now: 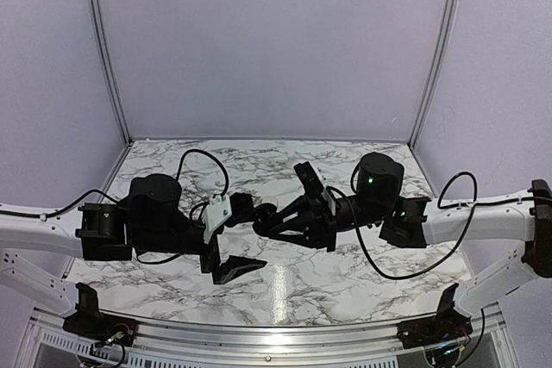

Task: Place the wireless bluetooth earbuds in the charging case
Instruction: Close the charging case with the earbuds at the corner of the board, then place the charging case with the earbuds at the center of the board.

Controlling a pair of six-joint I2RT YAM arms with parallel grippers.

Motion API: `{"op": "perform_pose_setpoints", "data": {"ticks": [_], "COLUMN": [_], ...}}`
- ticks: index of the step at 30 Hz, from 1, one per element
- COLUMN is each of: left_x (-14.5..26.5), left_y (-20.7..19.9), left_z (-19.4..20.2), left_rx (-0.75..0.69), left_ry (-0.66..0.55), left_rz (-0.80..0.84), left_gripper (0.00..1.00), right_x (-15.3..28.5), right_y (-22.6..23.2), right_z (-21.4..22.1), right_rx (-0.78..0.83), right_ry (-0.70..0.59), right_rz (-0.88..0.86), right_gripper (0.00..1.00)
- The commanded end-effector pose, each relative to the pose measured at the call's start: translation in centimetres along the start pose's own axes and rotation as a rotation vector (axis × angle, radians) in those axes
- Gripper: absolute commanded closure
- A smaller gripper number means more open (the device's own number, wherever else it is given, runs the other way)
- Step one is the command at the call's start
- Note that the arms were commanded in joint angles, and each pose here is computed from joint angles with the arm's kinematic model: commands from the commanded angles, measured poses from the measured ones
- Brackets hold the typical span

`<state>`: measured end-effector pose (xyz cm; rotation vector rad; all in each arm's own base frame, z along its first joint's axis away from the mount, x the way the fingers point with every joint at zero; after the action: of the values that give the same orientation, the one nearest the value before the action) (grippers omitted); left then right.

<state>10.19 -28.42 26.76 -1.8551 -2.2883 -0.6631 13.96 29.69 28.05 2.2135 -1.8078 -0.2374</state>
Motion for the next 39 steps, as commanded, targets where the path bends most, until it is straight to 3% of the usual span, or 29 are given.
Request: {"op": "perform_pose_setpoints", "data": {"ticks": [1, 11, 27, 34, 39], "left_x": [1.2, 2.4, 0.3, 1.6, 4.5], "left_y": [0.3, -1.2, -4.0, -1.8, 1.2], "left_z": [-3.1, -5.3, -4.5, -4.8, -4.5], "left_rx": [-0.057, -0.156, -0.263, -0.190, -0.045], "left_ry": [-0.118, -0.181, -0.047, -0.049, -0.153], "left_rz": [-0.029, 0.003, 0.093, -0.129, -0.274], "left_gripper": [0.01, 0.04, 0.22, 0.02, 0.01], "right_x": [-0.5, -0.7, -0.3, 1.0, 3.4], "right_y": [0.3, -0.2, -0.7, -3.0, -6.0], "right_z": [-1.1, -0.3, -0.9, 0.3, 2.0], "right_rx": [0.003, -0.039, -0.116, -0.201, -0.325], "right_ry": [-0.004, 0.011, -0.053, -0.060, -0.057], "right_rz": [-0.037, -0.027, -0.032, 0.067, 0.199], "right_gripper": [1.00, 1.00, 1.00, 1.00, 1.00]}}
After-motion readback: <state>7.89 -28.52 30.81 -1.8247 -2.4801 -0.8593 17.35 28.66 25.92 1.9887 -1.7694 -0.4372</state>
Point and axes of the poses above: each gripper's point midway between its finger pads, its own x axis back along the fingers, its own y axis along the line the jaws close on, z = x × y, the point moved 10 cm from there along x, back along the fingers, and after that the axes turned 9 degrees about -x, right-handed, at the moved point
